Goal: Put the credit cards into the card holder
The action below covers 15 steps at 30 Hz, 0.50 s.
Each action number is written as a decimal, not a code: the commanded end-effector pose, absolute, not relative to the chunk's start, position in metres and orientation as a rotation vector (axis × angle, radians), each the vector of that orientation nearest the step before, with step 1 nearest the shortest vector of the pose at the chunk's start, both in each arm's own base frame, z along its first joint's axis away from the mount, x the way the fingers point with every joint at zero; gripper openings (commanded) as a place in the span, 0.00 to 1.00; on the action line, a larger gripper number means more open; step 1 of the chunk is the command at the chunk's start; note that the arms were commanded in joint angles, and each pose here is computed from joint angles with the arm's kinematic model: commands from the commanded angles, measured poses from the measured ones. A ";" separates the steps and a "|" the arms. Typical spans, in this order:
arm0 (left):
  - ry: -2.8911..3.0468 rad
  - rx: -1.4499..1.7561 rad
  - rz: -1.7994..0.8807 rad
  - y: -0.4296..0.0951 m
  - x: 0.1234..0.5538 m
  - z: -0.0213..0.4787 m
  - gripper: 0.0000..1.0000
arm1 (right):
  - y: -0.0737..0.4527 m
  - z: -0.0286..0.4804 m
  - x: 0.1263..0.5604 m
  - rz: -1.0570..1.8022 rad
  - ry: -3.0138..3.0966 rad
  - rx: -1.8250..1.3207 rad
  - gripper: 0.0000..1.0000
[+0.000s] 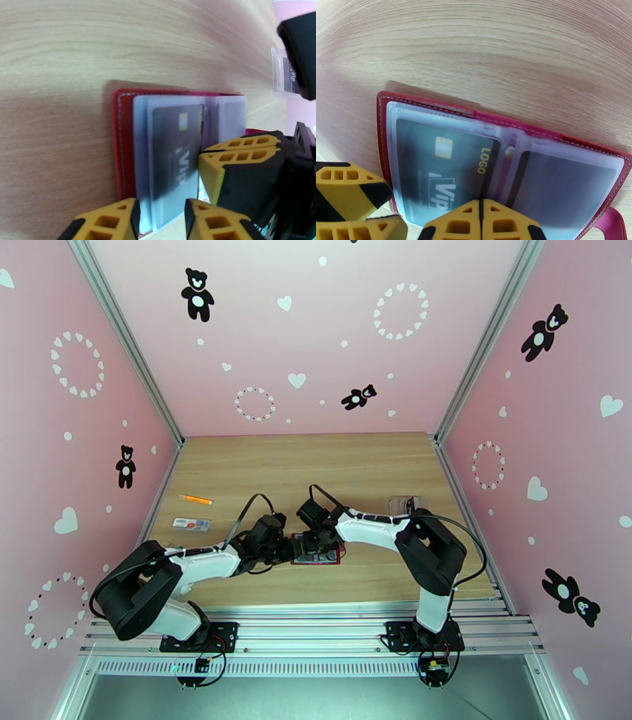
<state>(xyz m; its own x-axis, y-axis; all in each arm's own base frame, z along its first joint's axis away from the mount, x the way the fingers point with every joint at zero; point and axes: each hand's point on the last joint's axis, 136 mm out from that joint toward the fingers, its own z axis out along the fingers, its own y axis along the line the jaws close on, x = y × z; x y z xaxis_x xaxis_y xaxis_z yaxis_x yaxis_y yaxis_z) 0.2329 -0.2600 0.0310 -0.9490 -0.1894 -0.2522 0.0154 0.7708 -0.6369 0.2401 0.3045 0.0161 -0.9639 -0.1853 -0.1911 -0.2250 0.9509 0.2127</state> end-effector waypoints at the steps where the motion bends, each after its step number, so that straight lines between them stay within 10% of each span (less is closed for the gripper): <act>1: 2.641 -0.118 -1.014 -0.271 0.238 0.039 0.36 | 0.302 0.003 0.238 0.298 2.961 -0.320 0.04; 15: 2.642 -0.092 -1.031 -0.279 0.238 0.041 0.35 | 0.302 0.002 0.237 0.294 2.966 -0.328 0.03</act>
<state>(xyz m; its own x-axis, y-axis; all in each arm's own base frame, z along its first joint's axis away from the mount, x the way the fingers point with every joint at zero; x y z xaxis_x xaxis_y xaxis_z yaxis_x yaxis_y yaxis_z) 0.2357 -0.2652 0.0312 -0.9491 -0.1850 -0.2547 0.0230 0.7662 -0.6422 0.2402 0.3046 0.0162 -0.9639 -0.1853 -0.1914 -0.2250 0.9508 0.2129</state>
